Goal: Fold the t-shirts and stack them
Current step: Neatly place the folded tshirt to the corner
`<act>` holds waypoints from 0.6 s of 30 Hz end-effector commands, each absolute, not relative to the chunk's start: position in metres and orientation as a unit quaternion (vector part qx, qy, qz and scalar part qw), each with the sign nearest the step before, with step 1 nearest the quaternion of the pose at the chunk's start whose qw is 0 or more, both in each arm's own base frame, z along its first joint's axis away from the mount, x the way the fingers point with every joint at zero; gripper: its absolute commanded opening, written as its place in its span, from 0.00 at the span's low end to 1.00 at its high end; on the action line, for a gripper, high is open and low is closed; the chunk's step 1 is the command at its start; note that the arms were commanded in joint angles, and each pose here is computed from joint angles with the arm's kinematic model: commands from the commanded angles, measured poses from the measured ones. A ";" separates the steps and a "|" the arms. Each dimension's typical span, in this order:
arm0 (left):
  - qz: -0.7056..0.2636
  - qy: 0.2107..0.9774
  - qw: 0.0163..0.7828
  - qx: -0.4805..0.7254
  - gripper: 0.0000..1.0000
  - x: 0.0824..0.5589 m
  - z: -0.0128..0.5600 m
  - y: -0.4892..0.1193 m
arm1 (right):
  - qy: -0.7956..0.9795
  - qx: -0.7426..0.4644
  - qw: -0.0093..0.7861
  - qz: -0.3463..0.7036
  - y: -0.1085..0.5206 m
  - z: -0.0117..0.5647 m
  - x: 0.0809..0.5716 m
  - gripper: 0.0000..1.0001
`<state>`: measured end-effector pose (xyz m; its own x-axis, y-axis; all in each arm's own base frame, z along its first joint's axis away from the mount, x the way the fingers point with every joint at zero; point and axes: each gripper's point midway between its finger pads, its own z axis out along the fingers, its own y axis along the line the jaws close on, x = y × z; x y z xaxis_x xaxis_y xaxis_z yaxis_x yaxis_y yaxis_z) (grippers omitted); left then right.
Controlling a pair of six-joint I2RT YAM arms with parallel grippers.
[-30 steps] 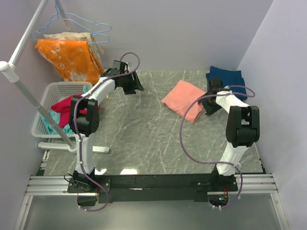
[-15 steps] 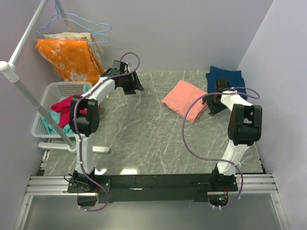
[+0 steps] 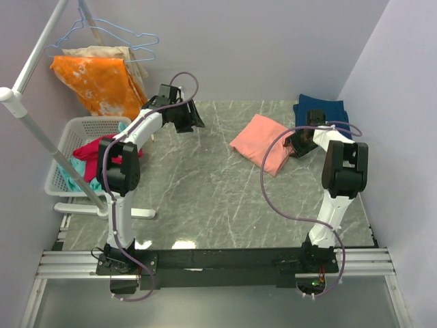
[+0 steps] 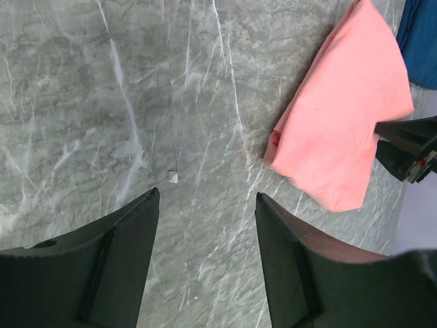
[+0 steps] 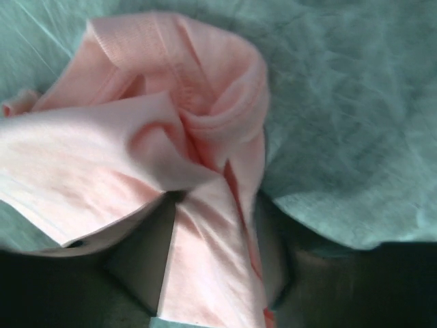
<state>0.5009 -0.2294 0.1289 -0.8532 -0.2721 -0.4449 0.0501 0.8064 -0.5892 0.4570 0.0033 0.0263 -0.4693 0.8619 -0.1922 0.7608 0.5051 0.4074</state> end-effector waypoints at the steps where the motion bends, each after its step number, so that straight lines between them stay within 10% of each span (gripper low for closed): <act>1: -0.319 0.895 0.308 -0.034 0.64 0.504 0.175 -0.231 | 0.856 0.469 0.156 0.152 0.014 0.008 0.459 0.48; 8: -0.319 0.894 0.312 -0.034 0.64 0.504 0.179 -0.230 | 0.862 0.462 0.154 0.141 0.010 0.010 0.467 0.00; 18: -0.321 0.894 0.311 -0.036 0.64 0.501 0.179 -0.229 | 0.858 0.439 0.248 0.097 -0.022 0.061 0.524 0.00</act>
